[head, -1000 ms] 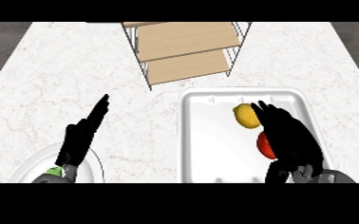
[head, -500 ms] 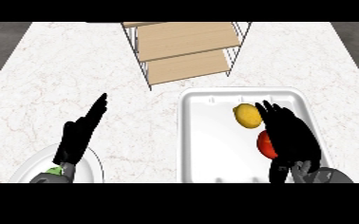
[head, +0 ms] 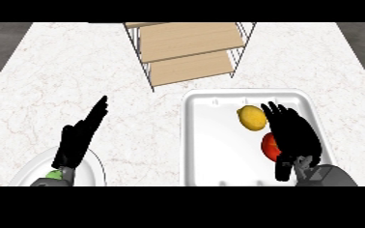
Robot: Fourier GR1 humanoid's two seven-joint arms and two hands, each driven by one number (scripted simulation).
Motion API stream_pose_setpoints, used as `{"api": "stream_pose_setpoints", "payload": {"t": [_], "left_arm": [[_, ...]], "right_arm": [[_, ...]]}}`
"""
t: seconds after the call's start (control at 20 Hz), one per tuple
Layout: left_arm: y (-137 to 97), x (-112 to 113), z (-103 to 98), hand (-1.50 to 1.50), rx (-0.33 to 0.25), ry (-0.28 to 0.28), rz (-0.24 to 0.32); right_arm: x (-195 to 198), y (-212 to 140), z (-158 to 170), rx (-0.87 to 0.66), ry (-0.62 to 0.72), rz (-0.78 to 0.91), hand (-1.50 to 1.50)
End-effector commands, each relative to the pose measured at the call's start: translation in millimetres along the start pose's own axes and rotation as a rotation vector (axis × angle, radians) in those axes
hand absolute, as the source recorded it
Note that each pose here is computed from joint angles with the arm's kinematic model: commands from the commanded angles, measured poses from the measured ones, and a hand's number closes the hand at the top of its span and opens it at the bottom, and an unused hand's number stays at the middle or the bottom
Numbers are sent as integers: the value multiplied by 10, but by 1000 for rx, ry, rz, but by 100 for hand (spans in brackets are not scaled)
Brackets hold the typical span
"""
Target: Pick the tomato from the tray and place it in the tiered shelf
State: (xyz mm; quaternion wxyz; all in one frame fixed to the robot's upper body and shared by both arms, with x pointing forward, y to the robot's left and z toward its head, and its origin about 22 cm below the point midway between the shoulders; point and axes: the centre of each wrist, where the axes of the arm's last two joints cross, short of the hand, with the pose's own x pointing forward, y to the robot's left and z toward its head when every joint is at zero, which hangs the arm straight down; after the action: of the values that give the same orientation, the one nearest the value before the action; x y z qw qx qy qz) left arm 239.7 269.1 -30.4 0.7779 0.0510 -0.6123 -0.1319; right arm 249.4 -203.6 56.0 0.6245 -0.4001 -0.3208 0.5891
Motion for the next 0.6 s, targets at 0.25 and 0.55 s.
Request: {"api": "stream_pose_setpoints", "payload": {"t": [0.25, 0.55], "left_arm": [[27, -84, 34, 0, 18, 8, -10], [144, 28, -133, 0, -3, 12, -10]], "right_arm": [[-154, 139, -183, 14, -14, -5, -150], [154, 328, -178, -4, -144, -1, 150]]}}
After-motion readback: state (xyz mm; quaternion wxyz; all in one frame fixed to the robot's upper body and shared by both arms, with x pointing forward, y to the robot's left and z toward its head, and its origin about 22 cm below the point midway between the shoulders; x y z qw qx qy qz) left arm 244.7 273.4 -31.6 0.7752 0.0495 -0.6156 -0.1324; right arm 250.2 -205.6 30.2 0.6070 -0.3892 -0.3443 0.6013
